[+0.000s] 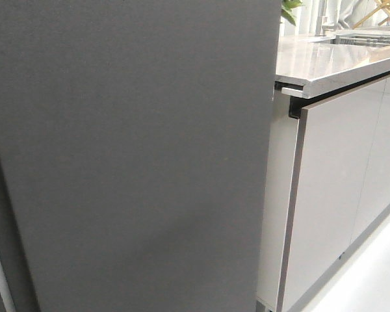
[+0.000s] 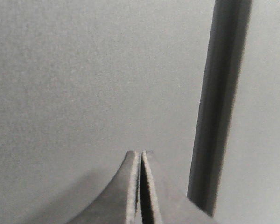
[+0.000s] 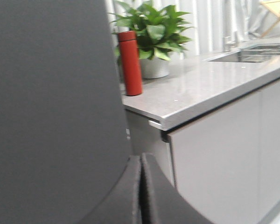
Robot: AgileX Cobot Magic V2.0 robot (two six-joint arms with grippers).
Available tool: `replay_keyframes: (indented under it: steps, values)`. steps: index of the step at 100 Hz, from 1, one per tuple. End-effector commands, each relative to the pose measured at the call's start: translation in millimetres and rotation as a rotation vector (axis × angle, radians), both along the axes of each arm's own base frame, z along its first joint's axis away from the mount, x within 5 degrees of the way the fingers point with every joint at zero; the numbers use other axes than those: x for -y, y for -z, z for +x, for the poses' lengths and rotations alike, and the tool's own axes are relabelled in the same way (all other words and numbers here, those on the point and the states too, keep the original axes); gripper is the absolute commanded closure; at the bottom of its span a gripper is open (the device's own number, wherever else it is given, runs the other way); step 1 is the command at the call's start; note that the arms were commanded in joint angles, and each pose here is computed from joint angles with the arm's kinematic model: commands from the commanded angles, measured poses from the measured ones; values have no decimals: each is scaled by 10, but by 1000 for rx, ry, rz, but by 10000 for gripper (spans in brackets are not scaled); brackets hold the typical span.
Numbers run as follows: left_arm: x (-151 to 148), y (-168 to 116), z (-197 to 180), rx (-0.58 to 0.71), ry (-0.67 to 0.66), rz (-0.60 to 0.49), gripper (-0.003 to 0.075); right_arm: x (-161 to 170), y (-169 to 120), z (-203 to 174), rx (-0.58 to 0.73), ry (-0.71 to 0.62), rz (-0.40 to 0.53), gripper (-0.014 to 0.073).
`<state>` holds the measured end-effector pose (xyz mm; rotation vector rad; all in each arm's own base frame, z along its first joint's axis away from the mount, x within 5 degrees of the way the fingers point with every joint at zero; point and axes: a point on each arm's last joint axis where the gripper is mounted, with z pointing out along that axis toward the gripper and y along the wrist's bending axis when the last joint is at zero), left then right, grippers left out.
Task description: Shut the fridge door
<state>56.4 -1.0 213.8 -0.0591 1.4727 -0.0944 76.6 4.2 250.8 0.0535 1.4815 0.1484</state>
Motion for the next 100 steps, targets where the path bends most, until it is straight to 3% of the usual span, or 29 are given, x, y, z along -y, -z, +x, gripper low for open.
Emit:
replay_keyframes:
  steps: [1, 40, 100]
  values:
    - [3, 36, 22, 30, 5, -6, 741, 38, -57, -51, 96, 49, -10, 671]
    - [3, 36, 22, 30, 5, -6, 741, 69, 387, -157, 32, 112, -100, 671]
    - [3, 36, 22, 30, 5, -6, 741, 62, 371, -219, 76, 117, -153, 671]
